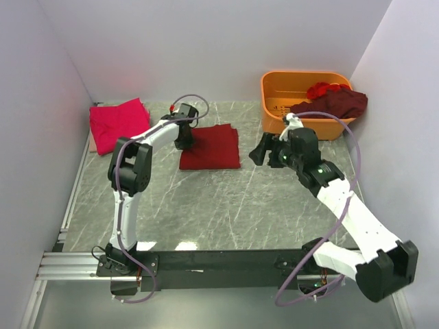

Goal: Fold and stack the t-shirts
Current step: Neatly place the folded tshirt to the corner

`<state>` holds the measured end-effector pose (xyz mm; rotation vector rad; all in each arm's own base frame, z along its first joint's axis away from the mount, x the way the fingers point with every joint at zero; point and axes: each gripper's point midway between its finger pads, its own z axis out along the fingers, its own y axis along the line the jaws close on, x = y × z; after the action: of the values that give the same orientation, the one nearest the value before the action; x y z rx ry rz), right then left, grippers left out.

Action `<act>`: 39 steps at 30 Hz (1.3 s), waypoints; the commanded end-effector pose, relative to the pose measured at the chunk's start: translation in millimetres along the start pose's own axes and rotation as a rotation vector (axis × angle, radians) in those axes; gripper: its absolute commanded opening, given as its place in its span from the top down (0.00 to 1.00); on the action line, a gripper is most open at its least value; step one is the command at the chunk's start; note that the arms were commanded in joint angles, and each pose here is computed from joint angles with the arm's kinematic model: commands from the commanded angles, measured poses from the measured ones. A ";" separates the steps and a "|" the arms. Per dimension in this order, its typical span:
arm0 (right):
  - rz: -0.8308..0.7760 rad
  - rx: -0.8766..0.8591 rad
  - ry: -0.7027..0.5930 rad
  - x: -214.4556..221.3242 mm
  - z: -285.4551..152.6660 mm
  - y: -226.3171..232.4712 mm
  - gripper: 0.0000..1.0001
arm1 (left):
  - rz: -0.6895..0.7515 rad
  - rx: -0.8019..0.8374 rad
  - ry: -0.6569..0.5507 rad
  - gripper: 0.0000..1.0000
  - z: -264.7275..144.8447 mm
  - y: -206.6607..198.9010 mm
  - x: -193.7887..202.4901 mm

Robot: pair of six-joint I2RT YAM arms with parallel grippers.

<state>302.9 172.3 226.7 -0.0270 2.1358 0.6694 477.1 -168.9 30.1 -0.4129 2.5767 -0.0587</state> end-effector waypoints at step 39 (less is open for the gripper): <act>-0.049 0.278 -0.099 1.8 -10.7 -63.2 0.12 | 0.310 -0.607 -0.849 0.99 -226.9 107.3 -284.8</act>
<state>304.4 118.7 197.7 0.0905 2.1409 0.3591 574.6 7.6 277.0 -0.0754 1.8815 0.9087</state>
